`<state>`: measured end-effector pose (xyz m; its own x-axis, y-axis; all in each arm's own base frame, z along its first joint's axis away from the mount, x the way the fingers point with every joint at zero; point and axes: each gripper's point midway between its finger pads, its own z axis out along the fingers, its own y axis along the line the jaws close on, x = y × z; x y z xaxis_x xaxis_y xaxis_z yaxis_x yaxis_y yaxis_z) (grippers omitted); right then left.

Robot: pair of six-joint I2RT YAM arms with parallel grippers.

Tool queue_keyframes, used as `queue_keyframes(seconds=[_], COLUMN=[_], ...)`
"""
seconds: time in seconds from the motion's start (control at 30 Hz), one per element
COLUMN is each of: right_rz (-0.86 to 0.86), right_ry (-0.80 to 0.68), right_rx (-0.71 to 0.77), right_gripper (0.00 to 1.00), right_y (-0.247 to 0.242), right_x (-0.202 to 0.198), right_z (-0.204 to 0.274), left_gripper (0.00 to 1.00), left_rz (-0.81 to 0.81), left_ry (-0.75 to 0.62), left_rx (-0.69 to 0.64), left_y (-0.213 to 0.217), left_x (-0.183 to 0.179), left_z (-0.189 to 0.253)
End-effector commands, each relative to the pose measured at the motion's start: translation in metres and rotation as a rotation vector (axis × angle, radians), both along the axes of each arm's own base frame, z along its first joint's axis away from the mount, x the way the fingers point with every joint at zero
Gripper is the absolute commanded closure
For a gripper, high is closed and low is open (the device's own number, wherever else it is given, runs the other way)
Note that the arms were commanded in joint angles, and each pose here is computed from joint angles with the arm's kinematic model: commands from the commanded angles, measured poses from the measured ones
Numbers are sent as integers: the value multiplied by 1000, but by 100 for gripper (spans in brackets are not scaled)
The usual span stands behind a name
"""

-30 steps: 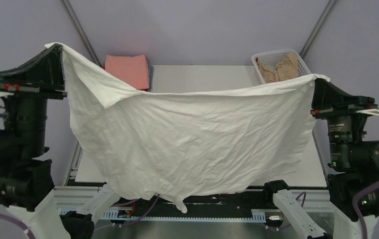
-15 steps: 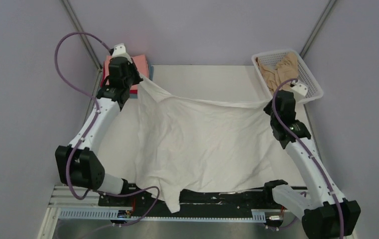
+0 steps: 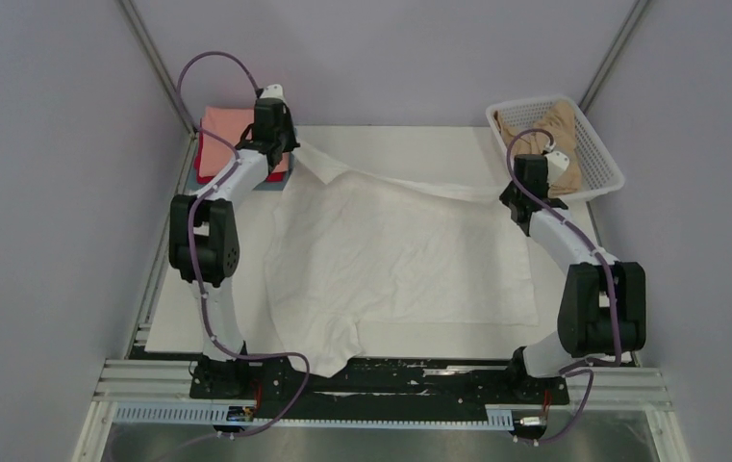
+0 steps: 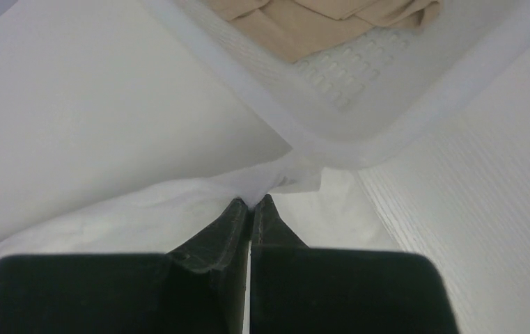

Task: Fold and stack the t-shirts
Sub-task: Flatten out the tshirt

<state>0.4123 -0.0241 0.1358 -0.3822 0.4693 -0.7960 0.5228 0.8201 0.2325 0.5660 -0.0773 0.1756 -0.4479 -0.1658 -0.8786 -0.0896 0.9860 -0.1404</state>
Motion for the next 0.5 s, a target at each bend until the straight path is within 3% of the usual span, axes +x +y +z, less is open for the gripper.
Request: queue_keyframes(seconds=[0.0, 0.2, 0.47], right_rz=[42, 39, -55], right_ry=[-136, -124, -138], right_rx=[8, -8, -38], right_gripper=[97, 97, 87], right_y=[6, 4, -6], right_x=[53, 83, 114], right_z=[35, 21, 11], left_gripper=[100, 100, 100], left_rz=[12, 59, 145], left_ry=[-83, -81, -72], left_rx=[35, 31, -19], left_y=[1, 3, 6], left_x=[38, 69, 103], left_z=[20, 7, -18])
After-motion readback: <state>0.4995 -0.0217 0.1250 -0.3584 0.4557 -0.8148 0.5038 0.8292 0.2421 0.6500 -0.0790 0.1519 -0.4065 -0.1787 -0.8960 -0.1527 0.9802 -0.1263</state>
